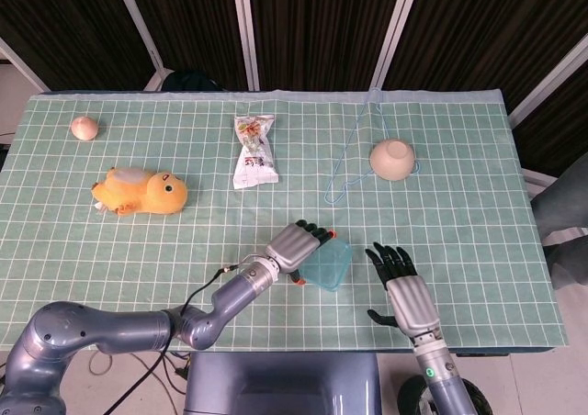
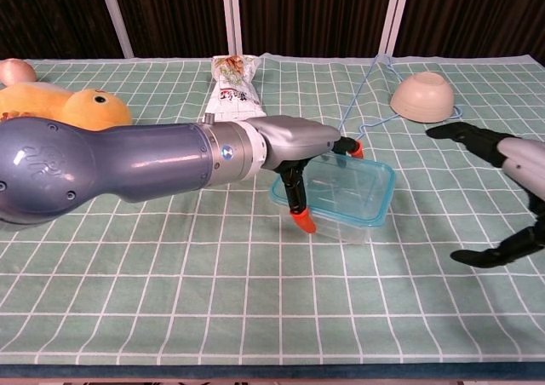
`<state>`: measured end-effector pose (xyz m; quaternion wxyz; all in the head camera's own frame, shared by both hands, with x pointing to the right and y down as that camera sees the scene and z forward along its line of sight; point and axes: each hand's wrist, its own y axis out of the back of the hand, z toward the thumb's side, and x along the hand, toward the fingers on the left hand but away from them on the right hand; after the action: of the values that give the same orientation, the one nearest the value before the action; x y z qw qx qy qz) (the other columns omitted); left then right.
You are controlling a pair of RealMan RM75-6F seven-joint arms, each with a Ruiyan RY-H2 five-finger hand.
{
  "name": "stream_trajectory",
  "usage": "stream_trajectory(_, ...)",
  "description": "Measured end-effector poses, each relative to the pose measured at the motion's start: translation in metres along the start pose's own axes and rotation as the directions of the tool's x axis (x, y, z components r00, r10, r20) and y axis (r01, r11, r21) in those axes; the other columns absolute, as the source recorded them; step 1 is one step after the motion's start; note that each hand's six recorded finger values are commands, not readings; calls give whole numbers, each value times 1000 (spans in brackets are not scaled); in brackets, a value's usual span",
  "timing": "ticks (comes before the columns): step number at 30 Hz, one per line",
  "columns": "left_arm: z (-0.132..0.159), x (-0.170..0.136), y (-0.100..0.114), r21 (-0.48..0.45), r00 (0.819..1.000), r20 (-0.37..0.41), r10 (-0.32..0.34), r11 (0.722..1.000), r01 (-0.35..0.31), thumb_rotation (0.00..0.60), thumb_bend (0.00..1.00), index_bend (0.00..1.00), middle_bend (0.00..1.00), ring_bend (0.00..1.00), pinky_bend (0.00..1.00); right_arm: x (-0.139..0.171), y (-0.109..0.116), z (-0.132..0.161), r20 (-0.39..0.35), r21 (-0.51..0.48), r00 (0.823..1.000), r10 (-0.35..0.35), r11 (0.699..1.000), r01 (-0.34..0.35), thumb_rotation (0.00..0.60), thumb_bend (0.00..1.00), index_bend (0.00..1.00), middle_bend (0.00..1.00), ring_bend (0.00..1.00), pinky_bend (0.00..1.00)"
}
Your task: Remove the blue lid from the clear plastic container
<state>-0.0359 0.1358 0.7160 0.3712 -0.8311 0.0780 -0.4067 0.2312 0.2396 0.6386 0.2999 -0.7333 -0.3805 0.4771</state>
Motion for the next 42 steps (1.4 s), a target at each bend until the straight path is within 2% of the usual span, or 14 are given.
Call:
stream_trajectory(7, 3, 0, -2, -1, 1000, -4, -9, 1000, 9, 600, 66, 201, 259, 285, 411, -19, -16, 21, 10, -43, 1000, 1, 999, -1, 600, 215, 0, 0, 0, 0)
stream_trajectory(17, 10, 0, -9, -7, 1000, -2, -20, 1000, 20, 600, 67, 210, 257, 285, 411, -20, -35, 35, 34, -118, 999, 24, 993, -20, 600, 215, 0, 0, 0, 0)
stream_trajectory(24, 12, -1, -12, -7, 1000, 0, -25, 1000, 25, 600, 67, 211, 256, 285, 411, -33, -37, 52, 55, -194, 998, -9, 981, 19, 600, 215, 0, 0, 0, 0)
stream_trajectory(42, 8, -3, -11, -15, 1000, -10, -22, 1000, 22, 600, 67, 211, 257, 285, 411, -38, -43, 44, 90, -178, 996, -18, 984, 34, 600, 216, 0, 0, 0, 0)
